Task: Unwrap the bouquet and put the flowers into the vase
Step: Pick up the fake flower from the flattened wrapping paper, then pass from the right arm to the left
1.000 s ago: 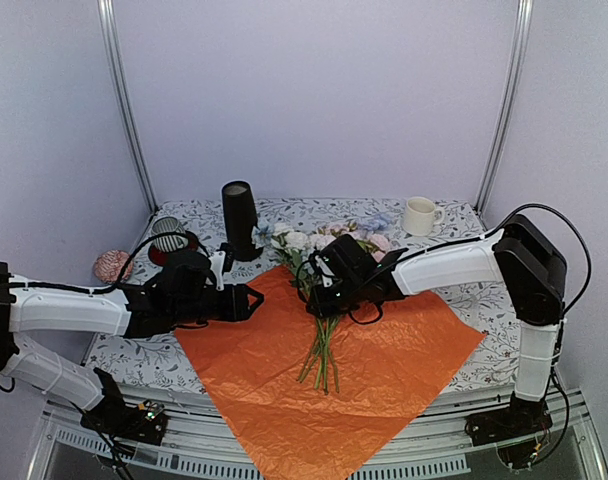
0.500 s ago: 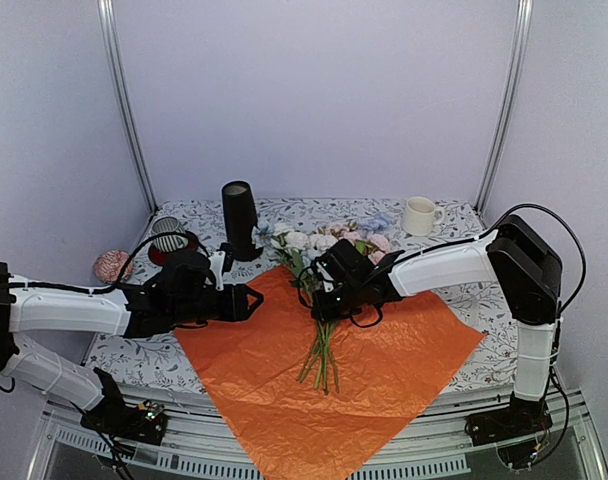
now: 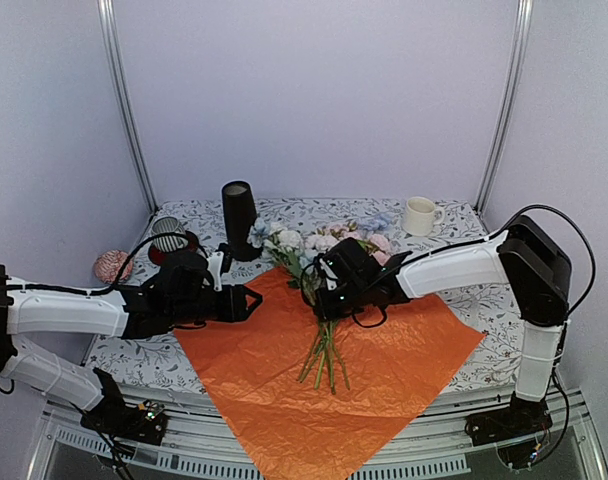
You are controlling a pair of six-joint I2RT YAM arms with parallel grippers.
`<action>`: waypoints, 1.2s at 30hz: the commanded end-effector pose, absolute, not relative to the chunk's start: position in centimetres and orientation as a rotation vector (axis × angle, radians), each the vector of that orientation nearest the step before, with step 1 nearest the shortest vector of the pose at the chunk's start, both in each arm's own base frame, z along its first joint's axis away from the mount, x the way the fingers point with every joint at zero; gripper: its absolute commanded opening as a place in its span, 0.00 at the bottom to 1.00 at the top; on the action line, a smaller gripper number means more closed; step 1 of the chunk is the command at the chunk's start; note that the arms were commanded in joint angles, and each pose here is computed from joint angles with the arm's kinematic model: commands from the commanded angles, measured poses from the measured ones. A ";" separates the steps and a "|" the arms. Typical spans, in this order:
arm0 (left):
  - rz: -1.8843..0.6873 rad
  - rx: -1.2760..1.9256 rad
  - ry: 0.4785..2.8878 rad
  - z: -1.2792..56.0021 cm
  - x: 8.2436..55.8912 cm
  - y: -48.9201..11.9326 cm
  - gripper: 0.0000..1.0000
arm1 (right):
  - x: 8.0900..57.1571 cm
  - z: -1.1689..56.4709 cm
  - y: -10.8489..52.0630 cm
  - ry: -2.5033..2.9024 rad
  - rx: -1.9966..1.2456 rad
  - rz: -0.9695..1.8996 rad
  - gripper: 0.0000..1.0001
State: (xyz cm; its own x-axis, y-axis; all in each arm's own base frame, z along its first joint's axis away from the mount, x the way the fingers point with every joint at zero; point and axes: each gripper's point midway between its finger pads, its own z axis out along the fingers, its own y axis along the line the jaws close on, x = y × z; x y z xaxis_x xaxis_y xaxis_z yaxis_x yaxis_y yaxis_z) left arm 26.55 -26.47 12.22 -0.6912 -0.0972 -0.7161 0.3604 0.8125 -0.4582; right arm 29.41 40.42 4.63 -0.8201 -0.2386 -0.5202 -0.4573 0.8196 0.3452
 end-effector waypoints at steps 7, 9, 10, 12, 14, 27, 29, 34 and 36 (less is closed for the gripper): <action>-0.890 0.235 2.141 14.0 25.8 -27.3 0.52 | 28.7 14.2 41.2 2.219 -0.501 0.905 0.03; -0.937 0.246 2.115 14.6 25.4 -27.6 0.53 | 28.3 15.0 41.1 2.179 -0.506 0.949 0.03; -0.965 0.255 2.099 14.9 25.2 -27.8 0.54 | 28.0 15.4 41.2 2.159 -0.512 0.971 0.03; -1.026 0.276 2.053 15.9 24.8 -28.2 0.56 | 27.5 16.1 41.2 2.122 -0.522 1.013 0.03; -1.090 0.290 1.994 17.2 24.4 -28.7 0.58 | 27.0 16.9 41.2 2.068 -0.534 1.066 0.03; -1.351 0.352 1.777 21.5 23.5 -31.7 0.57 | 23.3 19.7 42.4 1.812 -0.642 1.251 0.04; -1.370 0.365 1.771 21.7 23.6 -32.3 0.56 | 22.6 20.1 42.8 1.785 -0.671 1.255 0.04; -1.409 0.409 1.732 22.6 23.3 -33.5 0.51 | 21.6 20.6 43.5 1.753 -0.713 1.273 0.04; -1.413 0.418 1.720 23.1 23.3 -33.8 0.51 | 21.2 20.8 43.7 1.743 -0.727 1.286 0.04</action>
